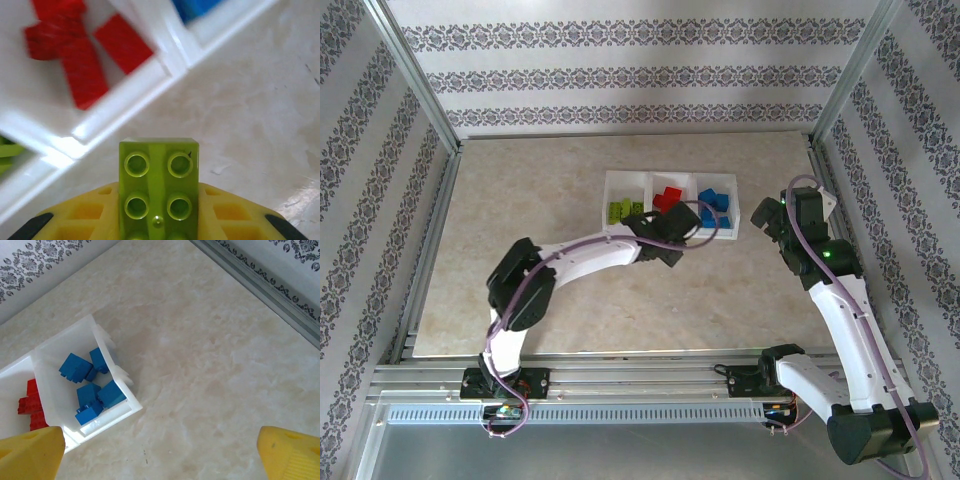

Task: Sort the legos into containers by color
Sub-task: Place the lego in the container.

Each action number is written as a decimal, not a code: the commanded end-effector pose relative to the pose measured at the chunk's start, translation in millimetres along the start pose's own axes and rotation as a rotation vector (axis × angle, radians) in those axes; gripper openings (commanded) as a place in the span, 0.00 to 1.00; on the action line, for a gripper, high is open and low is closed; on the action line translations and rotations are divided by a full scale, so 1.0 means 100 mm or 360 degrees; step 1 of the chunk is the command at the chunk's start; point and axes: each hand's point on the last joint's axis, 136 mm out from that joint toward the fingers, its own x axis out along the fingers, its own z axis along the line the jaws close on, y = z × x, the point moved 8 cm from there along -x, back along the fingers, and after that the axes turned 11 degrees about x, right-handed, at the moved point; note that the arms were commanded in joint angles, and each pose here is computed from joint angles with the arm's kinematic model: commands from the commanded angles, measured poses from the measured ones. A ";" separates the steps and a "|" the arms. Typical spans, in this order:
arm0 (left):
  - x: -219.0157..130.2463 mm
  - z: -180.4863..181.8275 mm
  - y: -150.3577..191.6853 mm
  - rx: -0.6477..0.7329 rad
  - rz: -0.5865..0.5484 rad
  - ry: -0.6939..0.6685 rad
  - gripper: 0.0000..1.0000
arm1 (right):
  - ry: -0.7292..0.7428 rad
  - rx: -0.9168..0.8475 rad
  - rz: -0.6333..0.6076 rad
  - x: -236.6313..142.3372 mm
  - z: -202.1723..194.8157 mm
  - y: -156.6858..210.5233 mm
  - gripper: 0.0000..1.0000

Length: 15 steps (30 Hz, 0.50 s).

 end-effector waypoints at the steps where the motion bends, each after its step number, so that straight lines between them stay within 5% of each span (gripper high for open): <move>1: -0.21 0.41 0.04 -0.0175 -0.0060 -0.0130 0.30 | -0.0007 0.0027 0.0001 0.02 0.01 -0.01 0.98; 15: -0.22 1.55 0.28 -0.0701 -0.0069 -0.0340 0.31 | -0.0043 0.0040 0.0040 0.04 0.04 0.02 0.98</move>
